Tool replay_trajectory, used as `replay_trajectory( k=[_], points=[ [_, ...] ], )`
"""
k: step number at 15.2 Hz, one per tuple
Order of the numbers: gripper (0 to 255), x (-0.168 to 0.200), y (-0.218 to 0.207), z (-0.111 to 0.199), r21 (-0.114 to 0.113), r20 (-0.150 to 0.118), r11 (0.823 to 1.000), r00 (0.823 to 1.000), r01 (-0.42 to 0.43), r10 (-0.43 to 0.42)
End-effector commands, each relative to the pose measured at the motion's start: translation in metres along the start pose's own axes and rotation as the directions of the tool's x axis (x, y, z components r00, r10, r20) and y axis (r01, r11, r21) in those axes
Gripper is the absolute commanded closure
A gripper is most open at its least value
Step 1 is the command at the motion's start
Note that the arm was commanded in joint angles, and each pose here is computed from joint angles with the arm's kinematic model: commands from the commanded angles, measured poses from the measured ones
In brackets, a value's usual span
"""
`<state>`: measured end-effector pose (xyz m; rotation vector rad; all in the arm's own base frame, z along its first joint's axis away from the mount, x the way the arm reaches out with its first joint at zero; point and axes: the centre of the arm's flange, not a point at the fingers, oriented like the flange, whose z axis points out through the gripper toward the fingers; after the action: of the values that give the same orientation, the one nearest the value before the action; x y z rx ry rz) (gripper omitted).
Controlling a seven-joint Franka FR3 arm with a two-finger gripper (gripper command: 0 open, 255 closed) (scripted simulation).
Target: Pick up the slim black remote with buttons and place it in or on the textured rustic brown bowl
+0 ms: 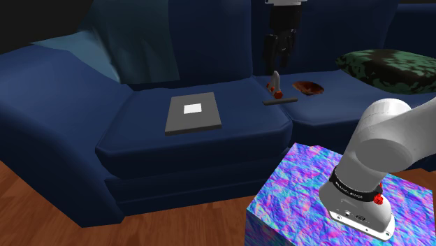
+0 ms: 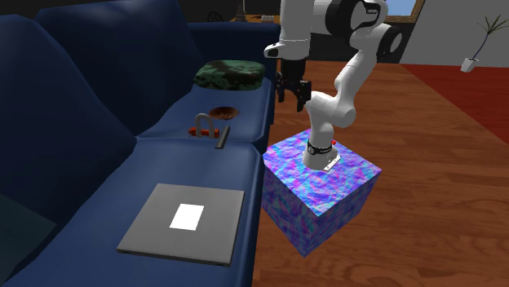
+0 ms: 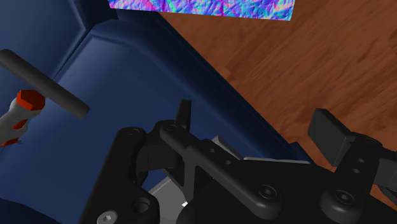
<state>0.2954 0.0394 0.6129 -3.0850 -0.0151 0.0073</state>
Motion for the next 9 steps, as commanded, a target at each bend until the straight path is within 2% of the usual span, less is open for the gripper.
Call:
replay_trajectory(
  k=[1,5,9],
  points=[
    [0,0.000,0.000,0.000,0.000,0.000,1.000,1.000,0.000,0.000],
    [0,0.002,0.044,0.028,-0.001,0.004,0.996,0.996,0.091,-0.091],
    [0,0.008,0.088,0.057,-0.002,0.009,0.983,0.983,0.181,-0.181]
  ],
)
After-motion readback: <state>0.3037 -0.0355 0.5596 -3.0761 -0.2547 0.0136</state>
